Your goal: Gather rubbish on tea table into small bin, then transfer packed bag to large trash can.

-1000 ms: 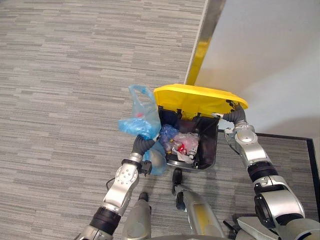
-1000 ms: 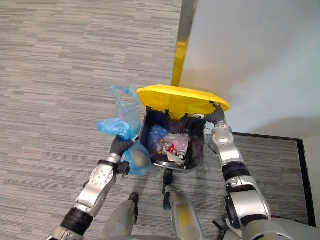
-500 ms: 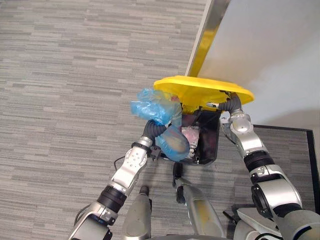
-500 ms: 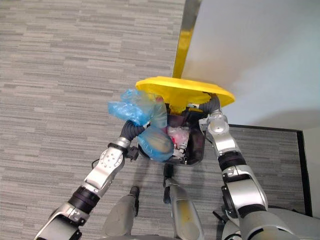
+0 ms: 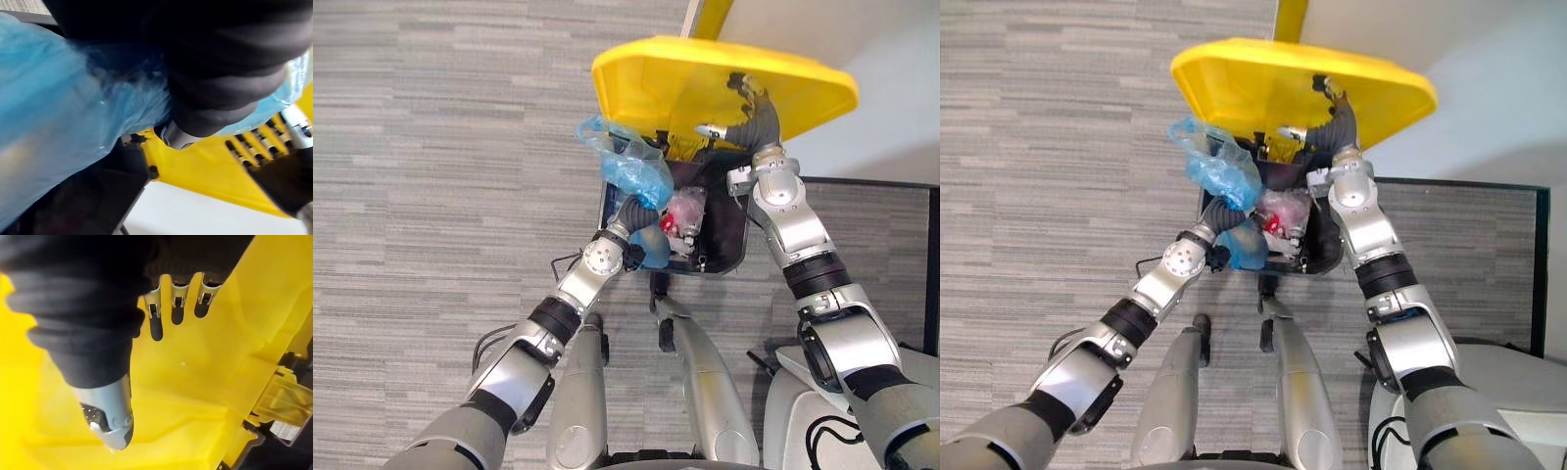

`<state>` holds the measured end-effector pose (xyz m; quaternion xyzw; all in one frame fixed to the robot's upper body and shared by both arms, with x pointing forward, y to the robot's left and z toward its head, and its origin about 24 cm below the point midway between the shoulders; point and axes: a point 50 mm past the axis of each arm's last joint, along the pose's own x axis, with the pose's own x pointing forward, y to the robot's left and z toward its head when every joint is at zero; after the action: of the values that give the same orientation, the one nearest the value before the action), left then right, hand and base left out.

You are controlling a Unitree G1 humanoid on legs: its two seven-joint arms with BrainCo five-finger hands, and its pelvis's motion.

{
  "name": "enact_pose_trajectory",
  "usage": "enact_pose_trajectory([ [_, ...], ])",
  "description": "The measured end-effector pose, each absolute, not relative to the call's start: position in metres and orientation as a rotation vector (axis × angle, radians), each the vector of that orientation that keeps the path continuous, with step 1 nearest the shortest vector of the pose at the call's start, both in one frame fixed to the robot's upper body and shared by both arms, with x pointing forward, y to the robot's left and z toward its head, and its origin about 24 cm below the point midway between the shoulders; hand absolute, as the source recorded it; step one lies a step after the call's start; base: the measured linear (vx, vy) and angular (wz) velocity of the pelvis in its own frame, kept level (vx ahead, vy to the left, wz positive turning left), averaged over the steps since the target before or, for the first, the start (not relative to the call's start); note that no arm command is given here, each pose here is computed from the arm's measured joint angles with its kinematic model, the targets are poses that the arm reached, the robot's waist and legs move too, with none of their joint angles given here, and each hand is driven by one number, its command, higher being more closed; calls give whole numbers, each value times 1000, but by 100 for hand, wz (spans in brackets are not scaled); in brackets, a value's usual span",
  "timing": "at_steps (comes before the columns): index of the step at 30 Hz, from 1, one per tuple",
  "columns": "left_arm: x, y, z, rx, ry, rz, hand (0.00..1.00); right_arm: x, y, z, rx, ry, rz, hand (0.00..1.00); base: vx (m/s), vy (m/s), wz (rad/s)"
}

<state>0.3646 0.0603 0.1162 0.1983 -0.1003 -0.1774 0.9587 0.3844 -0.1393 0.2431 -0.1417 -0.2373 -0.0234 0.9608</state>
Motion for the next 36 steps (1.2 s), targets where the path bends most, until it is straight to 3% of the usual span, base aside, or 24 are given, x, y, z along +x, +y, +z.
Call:
enact_pose_trajectory([
  [13,381,85,118,515,-147,-213,100,359,-91,297,-238,-724,94,0,-9,11,-4],
  [14,382,85,120,505,-151,-204,0,358,-87,299,-247,-733,108,0,0,0,0],
  [25,384,96,120,438,-126,-71,0,355,-77,300,-260,-758,145,0,0,0,0],
  [36,382,92,121,436,-146,-96,0,357,-79,295,-260,-740,141,0,-28,4,3],
])
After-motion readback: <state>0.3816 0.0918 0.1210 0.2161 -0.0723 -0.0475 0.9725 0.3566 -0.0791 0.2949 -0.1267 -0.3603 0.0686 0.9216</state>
